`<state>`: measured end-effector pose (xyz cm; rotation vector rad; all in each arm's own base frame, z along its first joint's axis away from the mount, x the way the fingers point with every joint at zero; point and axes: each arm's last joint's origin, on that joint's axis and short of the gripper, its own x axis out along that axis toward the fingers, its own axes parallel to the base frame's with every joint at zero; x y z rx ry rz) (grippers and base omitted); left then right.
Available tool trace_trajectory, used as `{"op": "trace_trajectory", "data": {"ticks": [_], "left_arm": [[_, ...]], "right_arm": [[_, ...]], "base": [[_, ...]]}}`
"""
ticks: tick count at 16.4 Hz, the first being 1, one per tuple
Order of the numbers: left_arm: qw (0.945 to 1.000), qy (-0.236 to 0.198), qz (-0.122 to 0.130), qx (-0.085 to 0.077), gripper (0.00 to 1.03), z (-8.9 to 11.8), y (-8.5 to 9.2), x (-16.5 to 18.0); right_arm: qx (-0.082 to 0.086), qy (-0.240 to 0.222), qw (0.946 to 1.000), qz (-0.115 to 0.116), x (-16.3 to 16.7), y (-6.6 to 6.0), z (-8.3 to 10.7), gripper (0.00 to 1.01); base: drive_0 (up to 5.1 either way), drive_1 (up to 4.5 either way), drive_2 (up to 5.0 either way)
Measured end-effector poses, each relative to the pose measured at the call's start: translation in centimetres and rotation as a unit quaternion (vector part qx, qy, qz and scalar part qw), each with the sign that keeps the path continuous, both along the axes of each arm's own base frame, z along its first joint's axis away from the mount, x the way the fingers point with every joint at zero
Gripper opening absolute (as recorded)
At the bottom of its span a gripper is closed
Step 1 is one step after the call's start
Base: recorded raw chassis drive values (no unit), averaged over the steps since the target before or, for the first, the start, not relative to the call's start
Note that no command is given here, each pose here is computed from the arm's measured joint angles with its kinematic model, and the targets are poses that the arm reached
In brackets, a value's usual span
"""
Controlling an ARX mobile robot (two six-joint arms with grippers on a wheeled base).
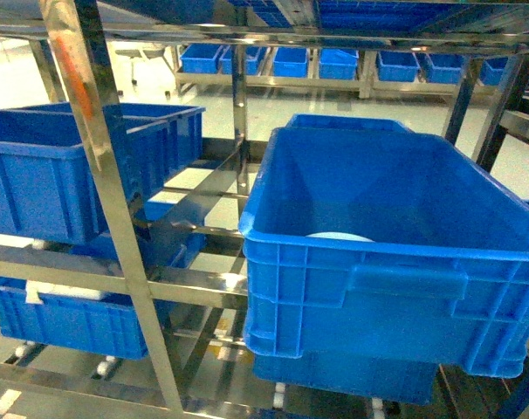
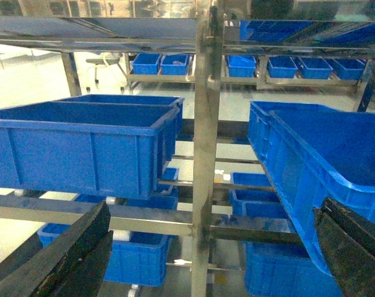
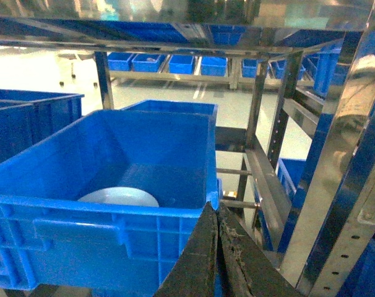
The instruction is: Place blue tray on left shelf second layer neatly
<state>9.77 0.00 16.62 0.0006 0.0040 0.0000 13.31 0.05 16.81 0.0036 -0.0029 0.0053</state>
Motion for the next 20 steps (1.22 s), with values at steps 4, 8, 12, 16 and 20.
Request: {"op": "trace_trajectory", "data": {"ticks": [4,8,12,16,20], "left_arm": [[1.0,0.0,0.0,0.0,0.98,0.0,0.0,0.0],[1.0,0.0,0.0,0.0,0.98,0.0,0.0,0.0],[1.0,0.0,0.0,0.0,0.98,0.0,0.0,0.0],[1.0,0.0,0.0,0.0,0.98,0.0,0.0,0.0],[1.0,0.0,0.001,0.0,0.98,0.0,0.0,0.0]], "right_arm": [[0.0,-0.004,1.0,0.0,-0.9,0.0,0.2,0.02],[0.0,-0.006,1.0,0.0,-1.6,0.0,0.3,0.02],[0.0,-0.007,1.0,0.0,-2.0,0.0,0.3,0.02],[0.0,-0.007,1.0,0.0,-2.4,0.0,0.3,0.02],[0.0,-0.001,1.0,-0.003,-3.6,-0.1,-0.1,0.12]], "base": [[0.0,0.0,0.0],[0.0,0.0,0.0],[0.0,0.0,0.0],[0.0,0.0,0.0],[0.0,0.0,0.0]]}}
